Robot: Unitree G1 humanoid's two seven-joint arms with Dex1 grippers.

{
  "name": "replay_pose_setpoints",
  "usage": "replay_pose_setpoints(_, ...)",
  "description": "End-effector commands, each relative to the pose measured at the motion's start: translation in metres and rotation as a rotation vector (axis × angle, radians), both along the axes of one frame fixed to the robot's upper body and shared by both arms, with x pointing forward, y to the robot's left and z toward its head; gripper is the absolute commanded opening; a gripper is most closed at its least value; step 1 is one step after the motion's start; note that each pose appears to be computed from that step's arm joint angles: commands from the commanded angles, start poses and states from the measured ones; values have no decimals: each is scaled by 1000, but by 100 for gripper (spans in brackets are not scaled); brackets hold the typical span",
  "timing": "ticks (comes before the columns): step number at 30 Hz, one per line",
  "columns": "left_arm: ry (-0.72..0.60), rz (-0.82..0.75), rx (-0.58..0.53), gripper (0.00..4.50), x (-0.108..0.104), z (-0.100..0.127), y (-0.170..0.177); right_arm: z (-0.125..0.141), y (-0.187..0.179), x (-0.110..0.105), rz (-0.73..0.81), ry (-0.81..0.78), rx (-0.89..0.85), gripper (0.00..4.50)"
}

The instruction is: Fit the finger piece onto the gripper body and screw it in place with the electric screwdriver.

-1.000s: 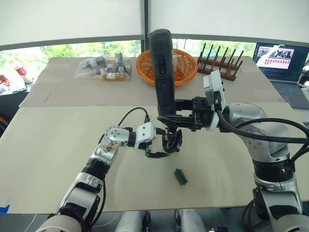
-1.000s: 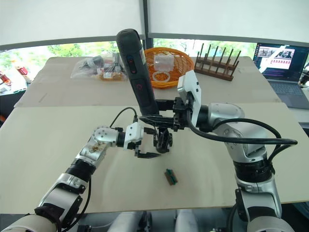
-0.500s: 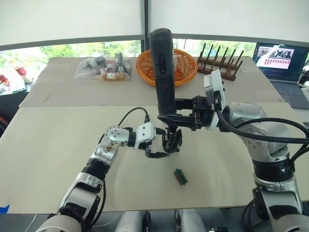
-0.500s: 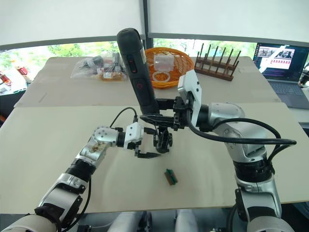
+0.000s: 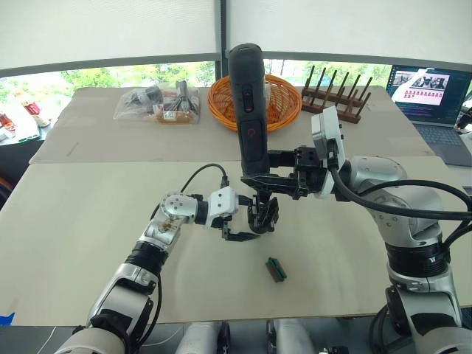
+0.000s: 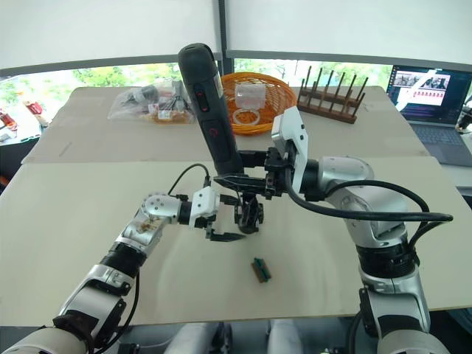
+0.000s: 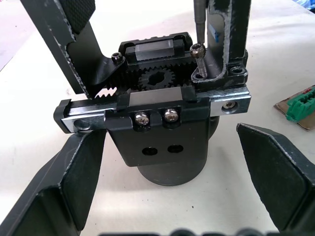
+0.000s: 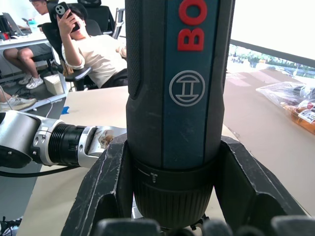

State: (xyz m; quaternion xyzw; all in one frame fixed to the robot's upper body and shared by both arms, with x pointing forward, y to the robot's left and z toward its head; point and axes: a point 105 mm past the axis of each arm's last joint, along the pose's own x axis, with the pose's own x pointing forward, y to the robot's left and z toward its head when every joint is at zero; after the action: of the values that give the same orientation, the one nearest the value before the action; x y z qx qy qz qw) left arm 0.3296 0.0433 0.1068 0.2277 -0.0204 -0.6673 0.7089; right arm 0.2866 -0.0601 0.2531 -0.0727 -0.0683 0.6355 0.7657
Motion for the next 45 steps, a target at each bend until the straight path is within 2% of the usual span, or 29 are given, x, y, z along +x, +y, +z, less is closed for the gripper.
replay_pose_setpoints(1, -37, -19, -11, 450, 0, 9, -4, 22, 1, -8, 35, -90, 47, 189)
replay_pose_setpoints(45, -35, -9, -5, 450, 4, 11, 4, 18, 0, -8, 34, -86, 23, 189)
